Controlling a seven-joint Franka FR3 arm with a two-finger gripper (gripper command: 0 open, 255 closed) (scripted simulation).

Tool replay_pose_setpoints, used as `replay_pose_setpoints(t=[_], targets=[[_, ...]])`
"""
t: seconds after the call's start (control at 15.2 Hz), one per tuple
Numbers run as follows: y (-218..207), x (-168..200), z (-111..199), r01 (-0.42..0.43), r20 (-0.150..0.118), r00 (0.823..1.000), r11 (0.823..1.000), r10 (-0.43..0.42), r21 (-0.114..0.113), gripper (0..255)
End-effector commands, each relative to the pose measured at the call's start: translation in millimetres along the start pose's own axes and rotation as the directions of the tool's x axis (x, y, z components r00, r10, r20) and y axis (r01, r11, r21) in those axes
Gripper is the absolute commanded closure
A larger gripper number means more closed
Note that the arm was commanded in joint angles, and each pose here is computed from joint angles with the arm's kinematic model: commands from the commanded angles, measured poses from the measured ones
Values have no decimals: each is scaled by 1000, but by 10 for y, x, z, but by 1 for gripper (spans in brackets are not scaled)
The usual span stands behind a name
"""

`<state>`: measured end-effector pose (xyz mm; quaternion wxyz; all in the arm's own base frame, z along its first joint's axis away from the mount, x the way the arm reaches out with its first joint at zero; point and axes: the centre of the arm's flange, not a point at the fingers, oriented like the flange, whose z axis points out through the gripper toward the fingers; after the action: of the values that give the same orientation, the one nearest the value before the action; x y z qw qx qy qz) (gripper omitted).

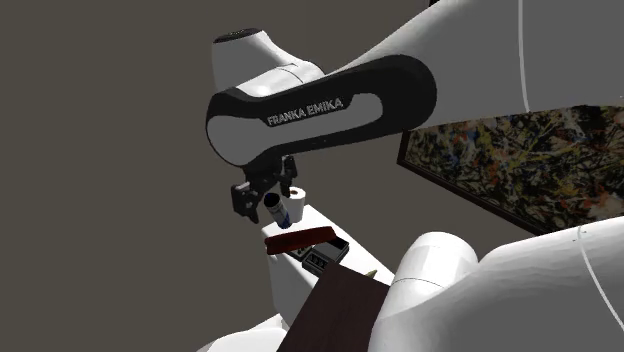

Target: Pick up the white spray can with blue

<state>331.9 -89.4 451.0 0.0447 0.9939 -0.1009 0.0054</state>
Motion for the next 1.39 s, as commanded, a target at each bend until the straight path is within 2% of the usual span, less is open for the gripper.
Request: replay_pose_setpoints(t=[0.0,0.66,1.32], targets=[[112,103,183,1,-25,1000,1000,-1,-16,0],[561,669,1149,-5,-124,992,996,-7,-93,0],[1081,1326,2015,-18,-222,975,985,-20,-169,0]])
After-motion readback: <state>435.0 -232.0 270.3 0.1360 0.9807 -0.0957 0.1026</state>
